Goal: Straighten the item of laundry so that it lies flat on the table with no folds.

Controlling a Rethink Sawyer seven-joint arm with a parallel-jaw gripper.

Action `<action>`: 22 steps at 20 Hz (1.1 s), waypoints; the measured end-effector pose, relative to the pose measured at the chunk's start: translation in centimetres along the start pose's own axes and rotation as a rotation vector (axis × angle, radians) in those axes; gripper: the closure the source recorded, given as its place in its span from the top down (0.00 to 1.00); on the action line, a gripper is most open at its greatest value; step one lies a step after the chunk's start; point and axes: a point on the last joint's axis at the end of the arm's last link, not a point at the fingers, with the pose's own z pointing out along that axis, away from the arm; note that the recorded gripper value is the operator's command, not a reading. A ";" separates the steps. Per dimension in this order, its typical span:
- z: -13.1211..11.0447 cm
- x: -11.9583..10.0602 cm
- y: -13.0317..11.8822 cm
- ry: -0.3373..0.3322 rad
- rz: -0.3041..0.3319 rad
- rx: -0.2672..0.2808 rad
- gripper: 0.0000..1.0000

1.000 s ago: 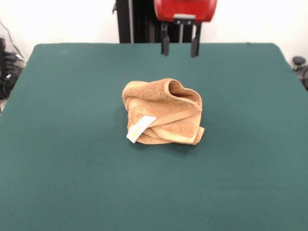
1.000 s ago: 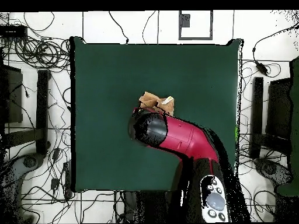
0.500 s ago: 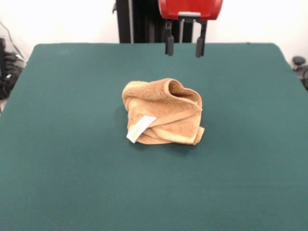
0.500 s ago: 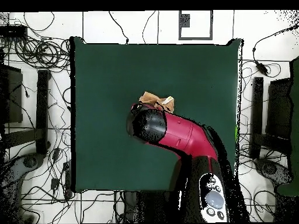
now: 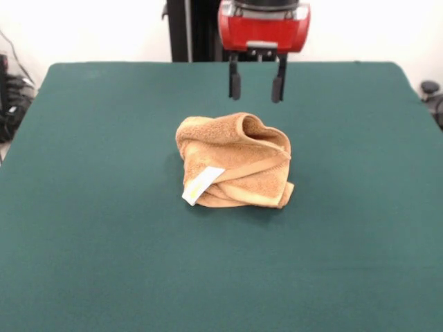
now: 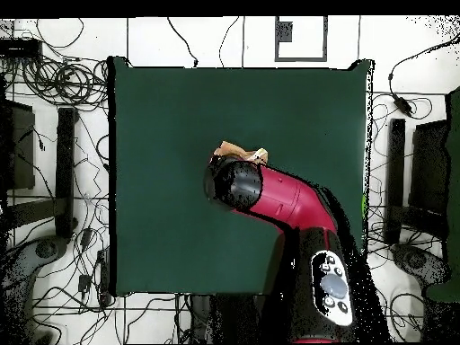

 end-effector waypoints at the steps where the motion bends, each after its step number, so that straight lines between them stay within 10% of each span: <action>1: 0.4 -0.4 -0.3 0.000 0.005 -0.001 1.00; 22: 4.9 -1.3 -2.7 -0.013 0.032 0.014 1.00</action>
